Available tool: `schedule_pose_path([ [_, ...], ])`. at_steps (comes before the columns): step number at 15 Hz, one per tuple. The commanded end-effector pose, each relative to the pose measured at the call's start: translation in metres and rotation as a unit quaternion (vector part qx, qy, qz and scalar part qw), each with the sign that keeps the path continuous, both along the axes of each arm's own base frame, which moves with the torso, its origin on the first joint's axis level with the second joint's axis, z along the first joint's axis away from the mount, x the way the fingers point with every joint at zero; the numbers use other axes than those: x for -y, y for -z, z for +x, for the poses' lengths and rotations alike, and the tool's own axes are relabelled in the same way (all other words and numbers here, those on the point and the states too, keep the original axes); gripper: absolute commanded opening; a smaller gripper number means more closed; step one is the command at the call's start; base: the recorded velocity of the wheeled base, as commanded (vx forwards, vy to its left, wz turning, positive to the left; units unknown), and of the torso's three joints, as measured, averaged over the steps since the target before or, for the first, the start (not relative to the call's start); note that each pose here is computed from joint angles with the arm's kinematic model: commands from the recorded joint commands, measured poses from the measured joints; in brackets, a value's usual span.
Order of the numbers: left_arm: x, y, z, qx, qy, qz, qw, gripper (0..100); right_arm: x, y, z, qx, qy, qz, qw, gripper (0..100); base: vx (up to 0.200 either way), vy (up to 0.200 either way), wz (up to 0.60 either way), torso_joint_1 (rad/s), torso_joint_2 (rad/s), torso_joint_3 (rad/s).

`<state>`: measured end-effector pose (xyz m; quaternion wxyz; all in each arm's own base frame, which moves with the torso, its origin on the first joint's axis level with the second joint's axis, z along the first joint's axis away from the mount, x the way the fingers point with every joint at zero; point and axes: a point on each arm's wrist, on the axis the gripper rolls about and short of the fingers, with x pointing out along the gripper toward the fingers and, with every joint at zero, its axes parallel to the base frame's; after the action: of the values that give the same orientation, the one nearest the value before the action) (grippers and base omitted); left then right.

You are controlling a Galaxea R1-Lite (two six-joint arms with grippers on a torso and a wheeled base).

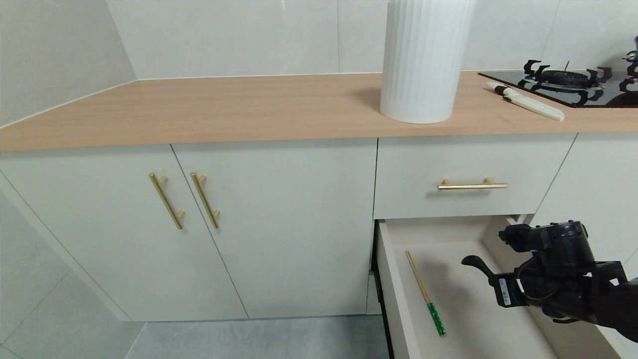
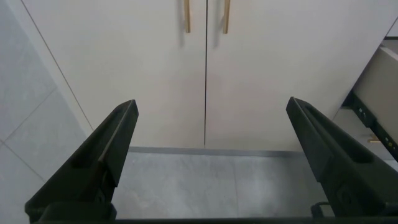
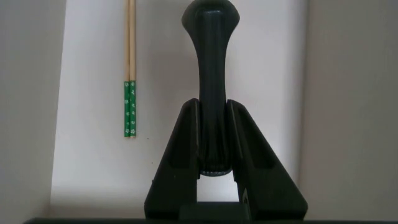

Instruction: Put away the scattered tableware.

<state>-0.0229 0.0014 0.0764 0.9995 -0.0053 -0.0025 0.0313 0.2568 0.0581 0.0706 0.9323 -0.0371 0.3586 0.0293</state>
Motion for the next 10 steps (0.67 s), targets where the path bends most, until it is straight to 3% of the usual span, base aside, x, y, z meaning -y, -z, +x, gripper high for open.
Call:
schedule_pose_path([
  [1,0.000,0.000,0.000,0.000,0.000,0.000,1.0000,100,-0.005,0.006,0.002,-0.005,-0.008,-0.001,1.000,0,0.000,0.000,0.00,0.000,0.00,0.000],
  [4,0.000,0.000,0.000,0.000,0.000,0.000,1.0000,100,-0.022,0.034,0.010,-0.014,-0.027,-0.004,1.000,0,0.000,0.000,0.00,0.000,0.00,0.000],
  [10,0.000,0.000,0.000,0.000,0.000,0.000,1.0000,100,-0.028,0.104,0.027,0.007,0.004,-0.023,1.000,0,0.000,0.000,0.00,0.000,0.00,0.000],
])
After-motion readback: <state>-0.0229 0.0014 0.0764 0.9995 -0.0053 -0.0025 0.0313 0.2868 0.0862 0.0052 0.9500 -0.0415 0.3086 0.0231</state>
